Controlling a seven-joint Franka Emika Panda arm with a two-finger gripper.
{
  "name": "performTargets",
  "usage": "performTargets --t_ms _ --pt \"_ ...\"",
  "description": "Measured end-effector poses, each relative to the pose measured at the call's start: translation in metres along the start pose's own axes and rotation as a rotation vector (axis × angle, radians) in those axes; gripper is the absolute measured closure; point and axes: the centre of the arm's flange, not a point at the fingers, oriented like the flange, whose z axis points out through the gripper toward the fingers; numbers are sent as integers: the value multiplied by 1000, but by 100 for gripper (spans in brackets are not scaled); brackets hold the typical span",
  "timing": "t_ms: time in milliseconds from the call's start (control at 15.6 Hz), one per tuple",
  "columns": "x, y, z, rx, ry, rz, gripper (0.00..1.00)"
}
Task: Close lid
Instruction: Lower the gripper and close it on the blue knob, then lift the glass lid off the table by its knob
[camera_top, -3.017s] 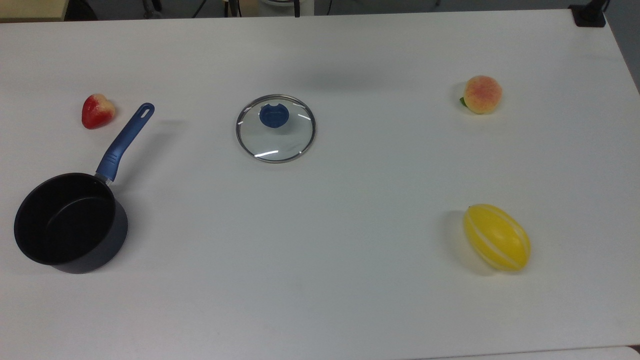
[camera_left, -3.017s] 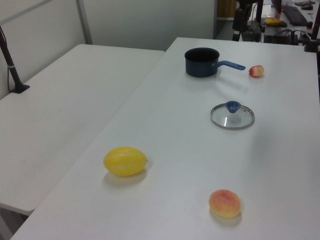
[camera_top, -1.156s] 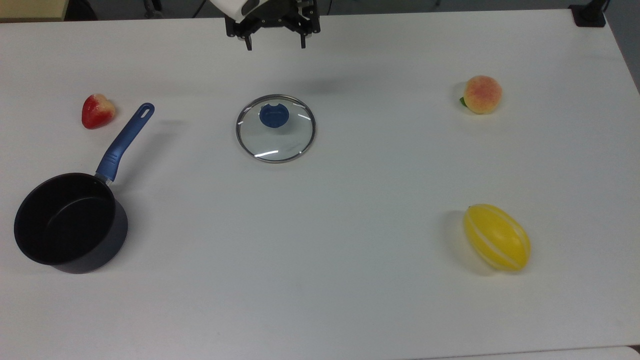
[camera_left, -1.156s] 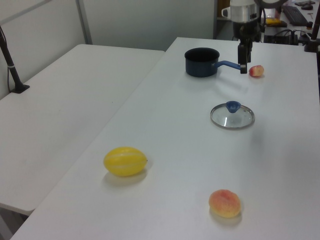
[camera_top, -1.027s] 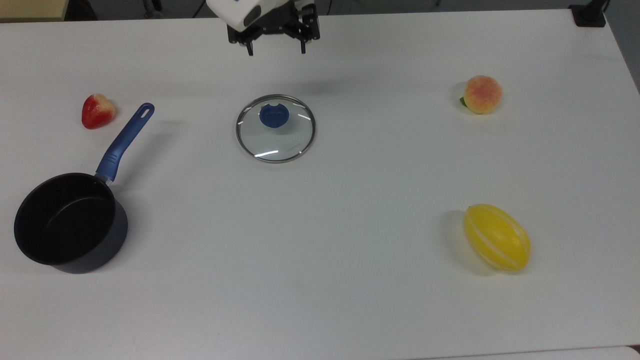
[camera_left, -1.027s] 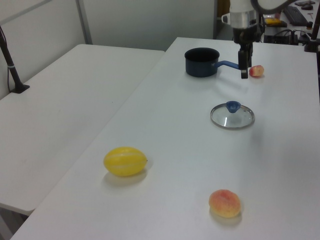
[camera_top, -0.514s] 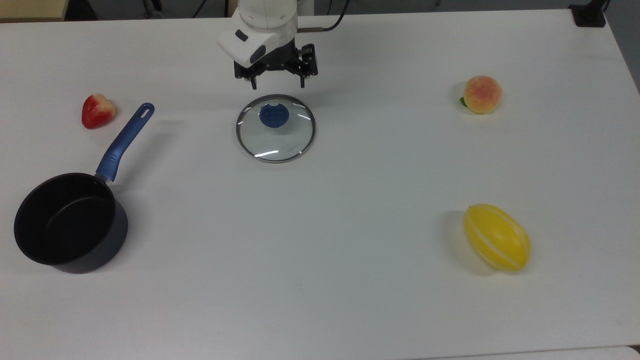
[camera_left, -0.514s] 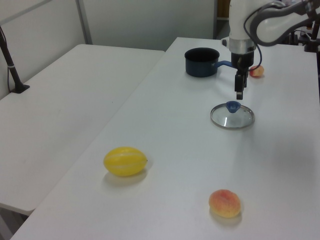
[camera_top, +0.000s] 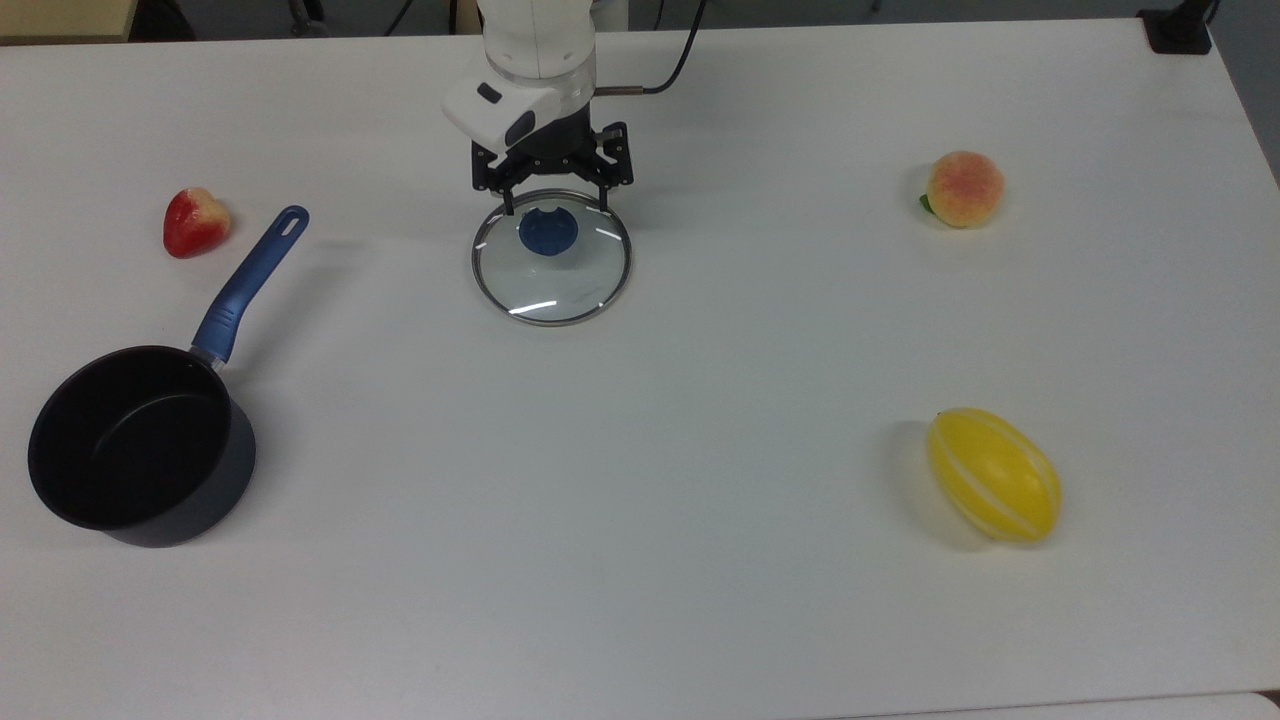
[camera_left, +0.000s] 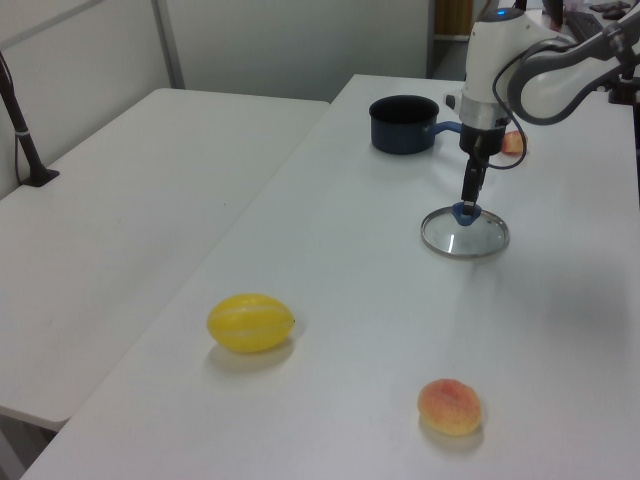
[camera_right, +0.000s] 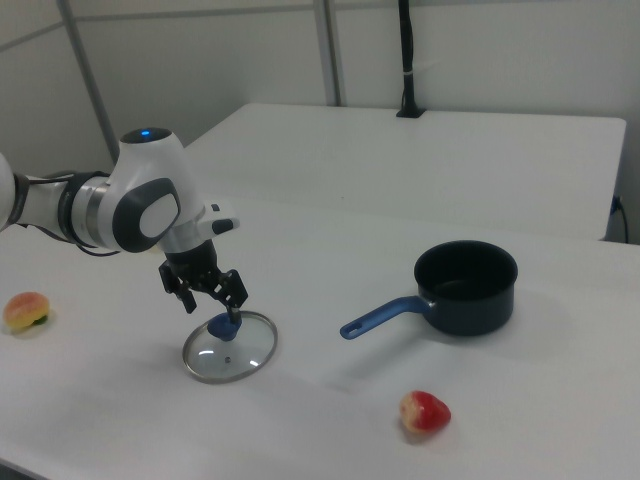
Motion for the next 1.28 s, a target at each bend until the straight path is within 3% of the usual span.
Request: performTargets --t_ms 642,770,835,963,1284 --pt "9 0 37 -30 24 -32 3" --pt "9 0 37 -33 23 -34 16" --pt "9 0 37 -33 23 -34 16" --pt "9 0 37 -33 23 -34 31" --pt "9 0 37 -34 23 -34 34"
